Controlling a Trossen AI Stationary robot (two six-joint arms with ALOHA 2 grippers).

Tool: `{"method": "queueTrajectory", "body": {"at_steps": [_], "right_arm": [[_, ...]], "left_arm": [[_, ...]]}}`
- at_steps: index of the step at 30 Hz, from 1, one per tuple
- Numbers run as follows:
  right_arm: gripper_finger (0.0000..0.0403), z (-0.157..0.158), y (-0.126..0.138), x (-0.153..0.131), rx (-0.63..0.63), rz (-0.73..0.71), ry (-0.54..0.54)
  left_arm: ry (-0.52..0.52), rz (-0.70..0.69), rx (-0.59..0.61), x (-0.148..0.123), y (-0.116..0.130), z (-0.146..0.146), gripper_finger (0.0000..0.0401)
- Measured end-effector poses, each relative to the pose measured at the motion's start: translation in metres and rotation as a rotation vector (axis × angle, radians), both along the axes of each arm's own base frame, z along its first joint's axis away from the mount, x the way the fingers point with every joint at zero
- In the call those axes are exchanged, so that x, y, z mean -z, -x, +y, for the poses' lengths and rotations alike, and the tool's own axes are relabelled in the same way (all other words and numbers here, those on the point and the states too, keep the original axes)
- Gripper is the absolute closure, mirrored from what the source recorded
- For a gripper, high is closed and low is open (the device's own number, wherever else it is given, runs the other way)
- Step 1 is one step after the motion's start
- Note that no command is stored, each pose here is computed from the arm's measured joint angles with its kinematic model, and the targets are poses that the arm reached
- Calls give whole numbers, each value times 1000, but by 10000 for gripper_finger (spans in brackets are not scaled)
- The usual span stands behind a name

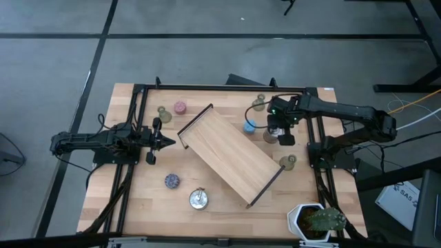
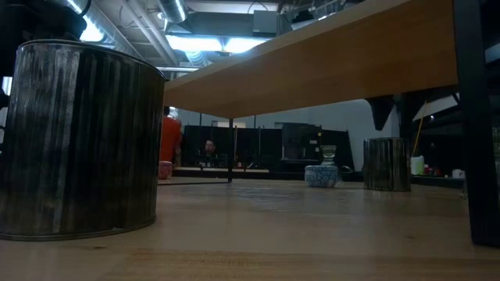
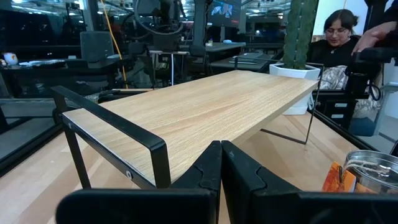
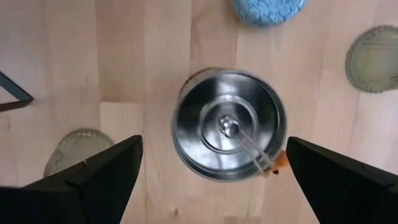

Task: Pick & Place candle stick holders
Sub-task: Put the top silver scented candle can on the shelf

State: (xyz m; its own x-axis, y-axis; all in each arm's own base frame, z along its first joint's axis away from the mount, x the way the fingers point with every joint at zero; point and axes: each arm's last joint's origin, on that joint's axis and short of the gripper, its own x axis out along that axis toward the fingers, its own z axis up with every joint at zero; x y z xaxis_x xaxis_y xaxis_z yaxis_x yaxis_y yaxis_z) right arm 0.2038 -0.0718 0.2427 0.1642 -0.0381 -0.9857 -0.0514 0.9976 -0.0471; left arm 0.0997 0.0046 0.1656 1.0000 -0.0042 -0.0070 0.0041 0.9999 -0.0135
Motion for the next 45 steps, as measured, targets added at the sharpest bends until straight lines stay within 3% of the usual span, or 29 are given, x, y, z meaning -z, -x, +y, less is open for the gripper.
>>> {"method": "queueTrajectory", "body": {"at_steps": [33,45], "right_arm": [[3,-16,-22,34,19,99,-24],[4,-16,-22,34,26,99,-27]], "left_arm": [[0,0,0,0,0,0,397],[0,0,0,0,0,0,397]]}}
